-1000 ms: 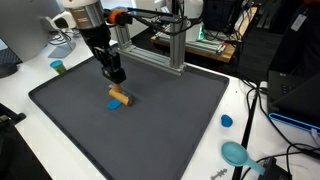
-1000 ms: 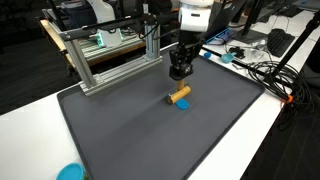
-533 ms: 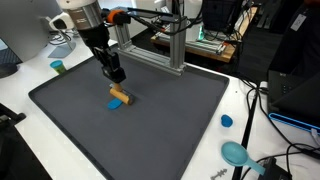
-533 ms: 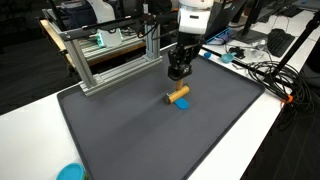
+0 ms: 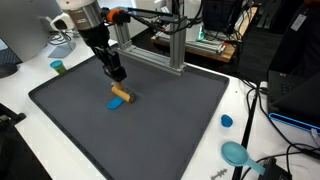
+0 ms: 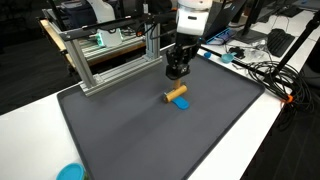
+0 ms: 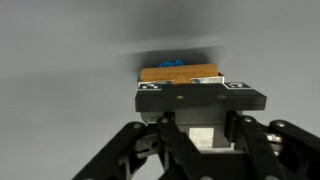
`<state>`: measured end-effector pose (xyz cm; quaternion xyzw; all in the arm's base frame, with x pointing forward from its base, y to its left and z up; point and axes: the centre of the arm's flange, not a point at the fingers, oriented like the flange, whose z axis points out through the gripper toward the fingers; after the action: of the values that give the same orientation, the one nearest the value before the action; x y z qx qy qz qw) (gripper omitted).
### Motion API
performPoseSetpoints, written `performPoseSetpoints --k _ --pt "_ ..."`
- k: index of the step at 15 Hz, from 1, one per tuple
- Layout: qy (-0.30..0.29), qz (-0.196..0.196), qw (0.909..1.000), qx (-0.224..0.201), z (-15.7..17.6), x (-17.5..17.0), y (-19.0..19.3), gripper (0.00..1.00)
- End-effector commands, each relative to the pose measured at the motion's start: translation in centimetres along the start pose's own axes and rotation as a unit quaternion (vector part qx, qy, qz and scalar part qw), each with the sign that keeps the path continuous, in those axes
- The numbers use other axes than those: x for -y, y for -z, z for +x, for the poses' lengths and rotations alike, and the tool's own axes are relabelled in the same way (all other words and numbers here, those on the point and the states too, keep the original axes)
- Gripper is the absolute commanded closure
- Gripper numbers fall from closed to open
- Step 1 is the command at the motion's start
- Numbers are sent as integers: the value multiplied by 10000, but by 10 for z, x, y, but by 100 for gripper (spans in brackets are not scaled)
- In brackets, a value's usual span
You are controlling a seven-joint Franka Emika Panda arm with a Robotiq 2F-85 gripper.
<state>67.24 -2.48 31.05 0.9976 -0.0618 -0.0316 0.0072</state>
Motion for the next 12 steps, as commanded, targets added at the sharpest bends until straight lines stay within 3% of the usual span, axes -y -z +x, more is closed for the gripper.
performPoseSetpoints --k 1,6,9,12 --pt "-76 -88 9970 769 -15 -12 -41 78" --pt "-55 56 9972 746 -18 -16 -31 78" --pt "-261 687 9966 365 -13 -18 -9 78" --pt "-400 1233 9915 -45 -8 -40 46 78"
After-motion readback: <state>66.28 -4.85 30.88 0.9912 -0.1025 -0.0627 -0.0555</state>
